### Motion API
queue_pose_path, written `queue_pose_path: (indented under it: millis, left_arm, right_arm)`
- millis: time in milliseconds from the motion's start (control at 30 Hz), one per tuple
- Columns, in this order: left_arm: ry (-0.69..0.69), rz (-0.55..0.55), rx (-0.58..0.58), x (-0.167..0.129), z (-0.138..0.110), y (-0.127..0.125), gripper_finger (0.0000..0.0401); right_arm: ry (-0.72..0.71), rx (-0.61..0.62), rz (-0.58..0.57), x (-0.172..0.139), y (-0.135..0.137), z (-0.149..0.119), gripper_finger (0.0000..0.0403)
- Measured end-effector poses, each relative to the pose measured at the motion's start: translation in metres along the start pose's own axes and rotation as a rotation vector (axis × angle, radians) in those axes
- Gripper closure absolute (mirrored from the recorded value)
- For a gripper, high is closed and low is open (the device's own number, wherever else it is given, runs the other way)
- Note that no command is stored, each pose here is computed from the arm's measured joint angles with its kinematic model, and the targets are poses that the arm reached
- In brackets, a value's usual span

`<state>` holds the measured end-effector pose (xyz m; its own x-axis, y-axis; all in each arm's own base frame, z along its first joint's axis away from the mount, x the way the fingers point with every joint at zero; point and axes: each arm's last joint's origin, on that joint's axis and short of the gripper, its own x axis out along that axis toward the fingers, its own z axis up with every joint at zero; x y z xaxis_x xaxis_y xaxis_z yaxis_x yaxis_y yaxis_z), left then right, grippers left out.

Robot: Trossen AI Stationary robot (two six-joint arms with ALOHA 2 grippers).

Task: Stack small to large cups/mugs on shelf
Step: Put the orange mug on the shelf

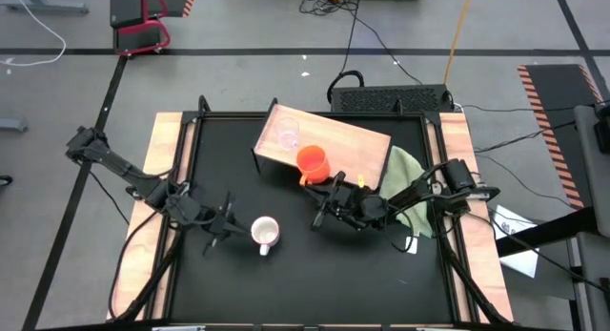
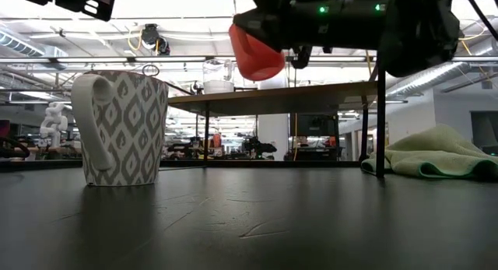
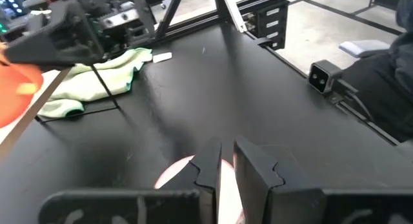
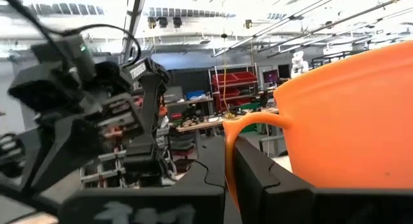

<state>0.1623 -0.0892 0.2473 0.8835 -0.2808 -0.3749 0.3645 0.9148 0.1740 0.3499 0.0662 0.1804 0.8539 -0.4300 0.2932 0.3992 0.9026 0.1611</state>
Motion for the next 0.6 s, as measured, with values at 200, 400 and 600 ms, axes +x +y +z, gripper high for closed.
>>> queue_pose_path:
  millis: [200, 400, 600]
  left_arm:
    - [-0.004, -0.022, 0.014, -0.001, 0.0, -0.004, 0.0357]
    - [-0.006, -0.034, 0.02, -0.001, 0.001, -0.007, 0.0357]
    - [0.0, -0.038, 0.027, -0.002, 0.0, -0.009, 0.0357]
  right_arm:
    - [-0.004, -0.014, -0.051, 0.006, -0.006, -0.001, 0.0401]
    - [-0.005, 0.044, -0.091, 0.012, -0.016, -0.002, 0.0401]
    - [0.001, 0.074, -0.109, 0.015, -0.023, -0.008, 0.0401]
